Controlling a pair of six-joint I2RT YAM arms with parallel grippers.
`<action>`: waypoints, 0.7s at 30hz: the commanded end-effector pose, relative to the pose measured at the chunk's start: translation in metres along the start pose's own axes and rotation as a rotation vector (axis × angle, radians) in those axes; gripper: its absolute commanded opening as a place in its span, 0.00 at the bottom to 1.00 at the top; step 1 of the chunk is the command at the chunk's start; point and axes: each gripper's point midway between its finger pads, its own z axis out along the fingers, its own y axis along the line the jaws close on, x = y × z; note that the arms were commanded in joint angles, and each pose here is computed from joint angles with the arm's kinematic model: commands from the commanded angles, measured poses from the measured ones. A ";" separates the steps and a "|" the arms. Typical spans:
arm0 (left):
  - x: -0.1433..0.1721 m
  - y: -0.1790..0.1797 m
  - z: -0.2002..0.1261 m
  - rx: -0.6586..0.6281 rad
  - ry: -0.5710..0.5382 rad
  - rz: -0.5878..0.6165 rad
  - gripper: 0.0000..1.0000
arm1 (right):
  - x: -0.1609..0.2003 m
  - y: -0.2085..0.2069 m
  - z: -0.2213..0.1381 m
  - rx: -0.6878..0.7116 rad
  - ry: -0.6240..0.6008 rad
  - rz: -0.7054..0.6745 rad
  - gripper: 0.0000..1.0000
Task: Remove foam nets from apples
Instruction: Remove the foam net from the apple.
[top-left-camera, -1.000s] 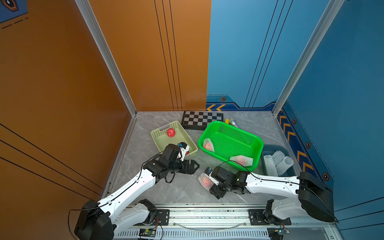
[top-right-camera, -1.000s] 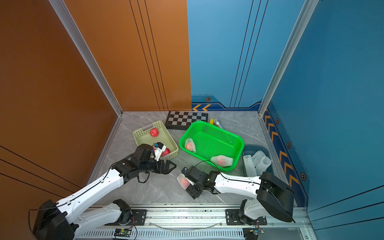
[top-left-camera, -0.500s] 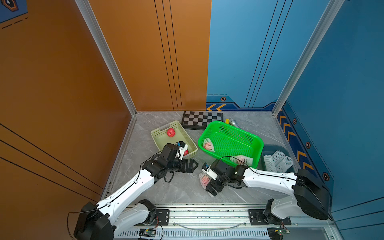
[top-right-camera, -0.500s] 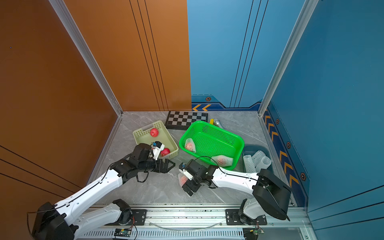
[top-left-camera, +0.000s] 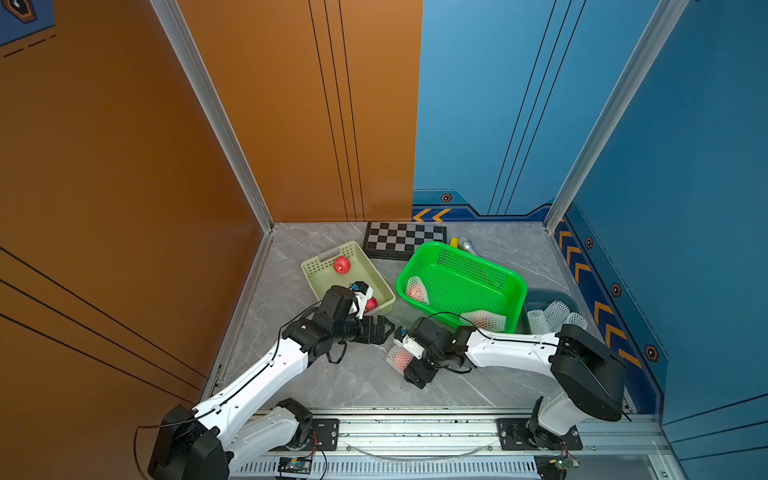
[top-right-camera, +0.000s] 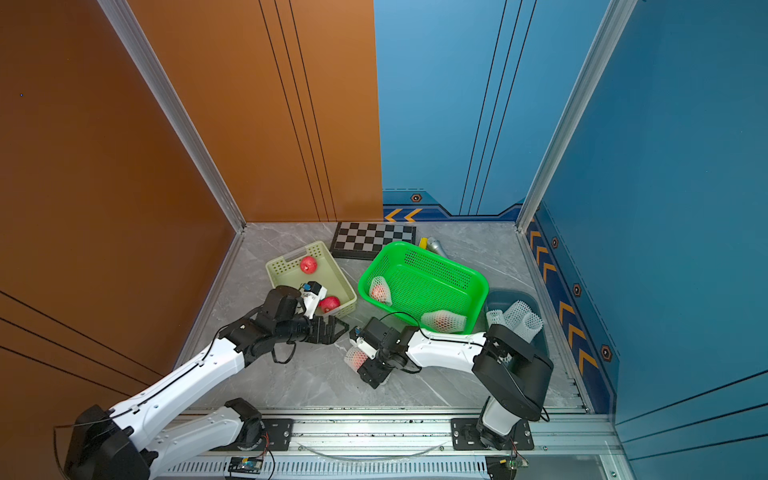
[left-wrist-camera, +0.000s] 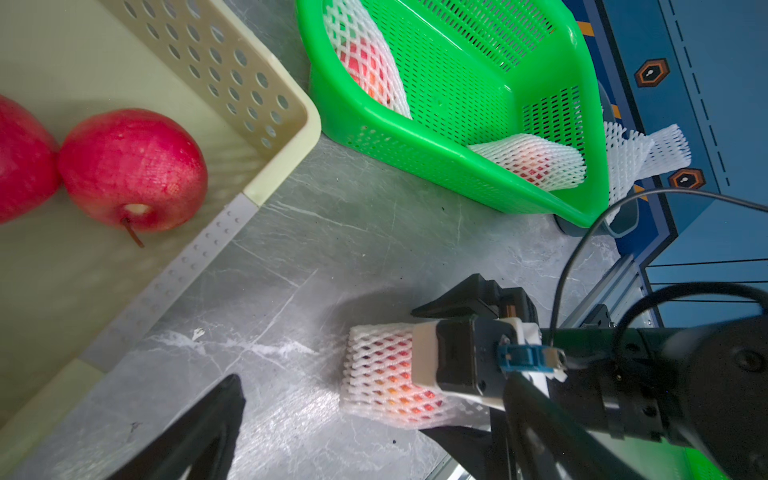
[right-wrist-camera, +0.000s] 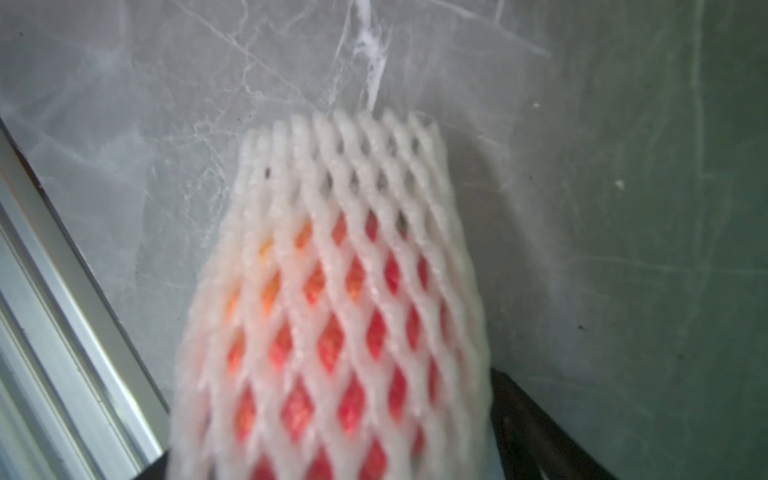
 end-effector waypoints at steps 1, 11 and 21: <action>0.000 0.000 0.001 0.007 0.005 0.006 0.98 | -0.006 -0.004 0.001 0.017 -0.012 0.002 0.72; 0.001 0.000 0.003 0.014 0.015 -0.005 0.98 | 0.007 -0.005 -0.003 -0.005 -0.001 -0.002 0.44; 0.005 -0.005 0.011 0.048 0.043 -0.024 0.98 | 0.008 0.003 -0.006 -0.076 -0.045 -0.017 0.07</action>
